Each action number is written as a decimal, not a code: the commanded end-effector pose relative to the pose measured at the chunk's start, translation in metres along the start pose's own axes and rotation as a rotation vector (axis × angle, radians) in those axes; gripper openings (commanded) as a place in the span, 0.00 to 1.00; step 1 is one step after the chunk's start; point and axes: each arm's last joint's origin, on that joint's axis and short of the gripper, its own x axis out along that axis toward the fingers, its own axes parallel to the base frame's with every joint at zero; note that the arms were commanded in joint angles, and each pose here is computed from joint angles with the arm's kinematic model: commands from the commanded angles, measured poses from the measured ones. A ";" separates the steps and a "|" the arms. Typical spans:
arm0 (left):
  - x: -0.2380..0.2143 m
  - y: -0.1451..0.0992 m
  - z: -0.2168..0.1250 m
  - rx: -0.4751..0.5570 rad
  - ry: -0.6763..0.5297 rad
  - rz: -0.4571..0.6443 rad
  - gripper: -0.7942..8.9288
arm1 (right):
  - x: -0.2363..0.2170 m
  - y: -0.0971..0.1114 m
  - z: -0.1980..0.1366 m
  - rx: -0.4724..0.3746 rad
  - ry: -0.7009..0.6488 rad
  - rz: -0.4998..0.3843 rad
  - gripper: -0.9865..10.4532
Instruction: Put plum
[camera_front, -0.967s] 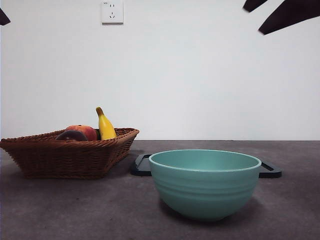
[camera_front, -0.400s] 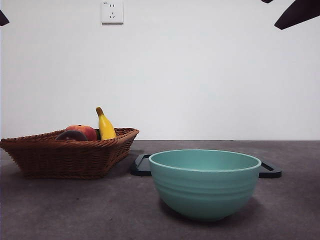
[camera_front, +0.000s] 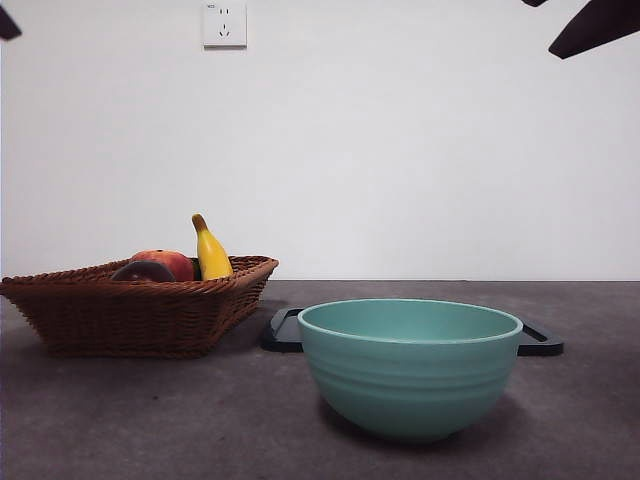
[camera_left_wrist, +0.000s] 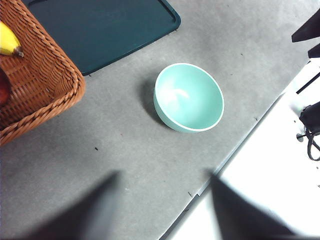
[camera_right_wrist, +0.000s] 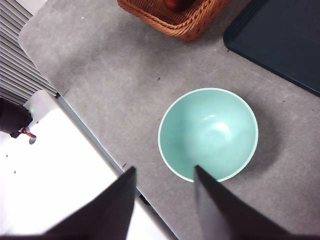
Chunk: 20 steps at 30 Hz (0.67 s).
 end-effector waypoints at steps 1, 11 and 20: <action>-0.001 -0.001 0.003 0.023 -0.010 -0.007 0.08 | -0.002 0.003 0.004 -0.029 -0.015 0.009 0.09; -0.001 -0.001 0.003 0.024 -0.011 -0.007 0.09 | -0.002 0.003 0.005 -0.048 -0.020 0.002 0.09; -0.001 -0.001 0.003 0.024 -0.011 -0.007 0.09 | -0.002 0.003 0.005 -0.048 -0.020 0.002 0.09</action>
